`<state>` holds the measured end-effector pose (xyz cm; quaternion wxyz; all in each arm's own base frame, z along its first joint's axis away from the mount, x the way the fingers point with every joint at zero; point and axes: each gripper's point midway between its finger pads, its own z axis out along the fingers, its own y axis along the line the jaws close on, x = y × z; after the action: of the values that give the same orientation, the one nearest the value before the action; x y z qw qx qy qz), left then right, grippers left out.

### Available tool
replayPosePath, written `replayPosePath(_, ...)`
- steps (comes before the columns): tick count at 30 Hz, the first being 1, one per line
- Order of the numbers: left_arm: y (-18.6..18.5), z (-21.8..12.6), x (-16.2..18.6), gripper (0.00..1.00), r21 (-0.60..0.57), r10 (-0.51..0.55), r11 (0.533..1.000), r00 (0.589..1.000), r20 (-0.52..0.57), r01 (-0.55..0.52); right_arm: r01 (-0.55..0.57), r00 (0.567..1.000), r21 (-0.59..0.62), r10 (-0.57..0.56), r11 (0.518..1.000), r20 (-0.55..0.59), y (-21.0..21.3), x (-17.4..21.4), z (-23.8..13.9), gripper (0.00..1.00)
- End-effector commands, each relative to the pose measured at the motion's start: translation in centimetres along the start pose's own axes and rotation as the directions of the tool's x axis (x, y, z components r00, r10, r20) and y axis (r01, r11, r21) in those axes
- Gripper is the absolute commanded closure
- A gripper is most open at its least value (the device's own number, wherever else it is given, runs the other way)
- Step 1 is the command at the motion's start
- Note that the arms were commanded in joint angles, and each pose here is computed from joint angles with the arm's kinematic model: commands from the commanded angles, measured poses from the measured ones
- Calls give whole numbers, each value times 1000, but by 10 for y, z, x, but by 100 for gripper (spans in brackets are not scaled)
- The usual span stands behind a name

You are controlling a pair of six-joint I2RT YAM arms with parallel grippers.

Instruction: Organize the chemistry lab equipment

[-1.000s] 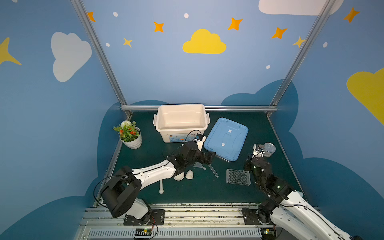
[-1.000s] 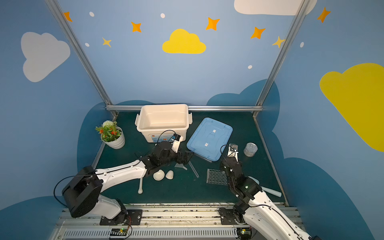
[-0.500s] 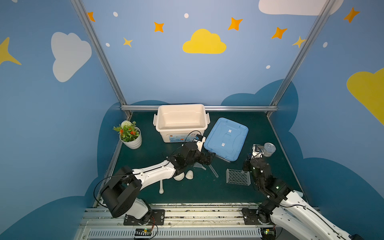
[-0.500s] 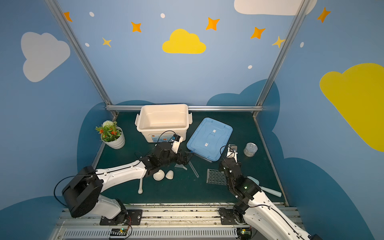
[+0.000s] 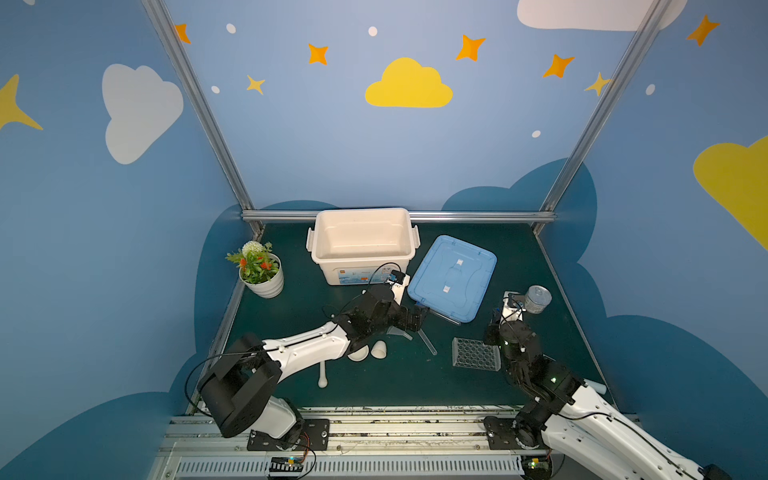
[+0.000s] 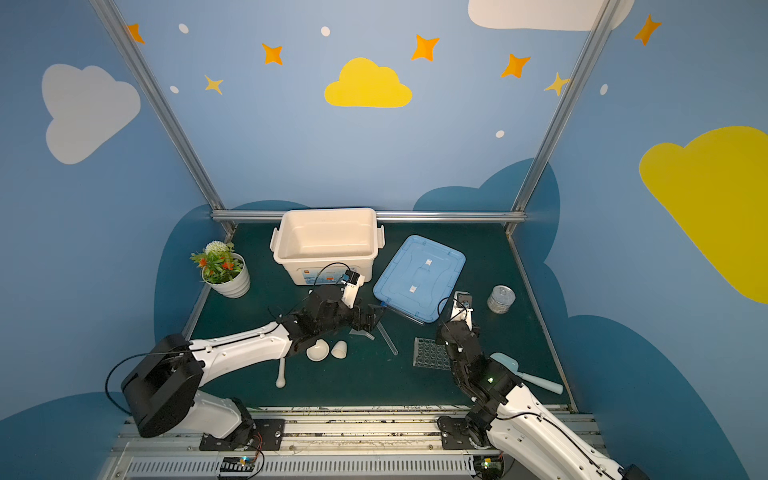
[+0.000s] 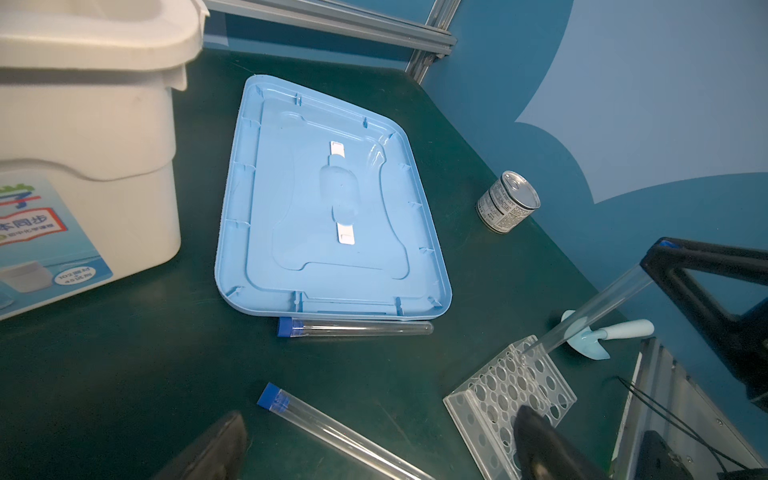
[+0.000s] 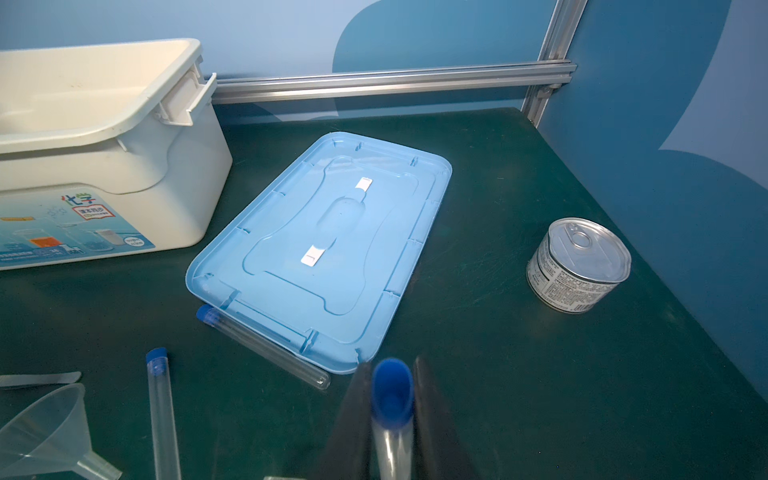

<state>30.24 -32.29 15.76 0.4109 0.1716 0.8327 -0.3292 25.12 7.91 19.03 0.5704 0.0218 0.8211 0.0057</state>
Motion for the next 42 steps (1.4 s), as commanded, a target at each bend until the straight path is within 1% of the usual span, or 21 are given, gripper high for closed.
replayPosePath(1, -4, -5, -6, 0, 12, 5, 1000, 1000, 22, -5, 22, 1000, 24, -21, 999, -10, -7, 5, -3, 98)
replayPosePath(9, -5, -5, -6, 0, 18, 1, 1000, 1000, 24, -1, 26, 1000, 33, -25, 999, -8, -9, 7, -3, 98)
replayPosePath(16, -6, -3, -6, 0, 25, -4, 1000, 1000, 24, 3, 20, 999, 34, -21, 999, 27, -8, 2, -2, 98)
replayPosePath(25, -7, -3, -6, 0, 26, -3, 1000, 1000, 23, 3, 14, 1000, 40, -15, 999, 22, -7, 5, 1, 98)
replayPosePath(34, -7, -2, -5, 0, 28, -6, 1000, 1000, 21, 5, 0, 1000, 16, 0, 1000, 16, -4, 15, -1, 99)
replayPosePath(38, -7, -2, -5, 0, 30, -9, 1000, 1000, 21, 8, 8, 1000, 11, -8, 1000, 23, -4, 15, -4, 98)
replayPosePath(42, -7, -2, -4, 0, 31, -11, 999, 1000, 19, 11, 16, 1000, 11, -16, 1000, 3, -6, 17, -8, 96)
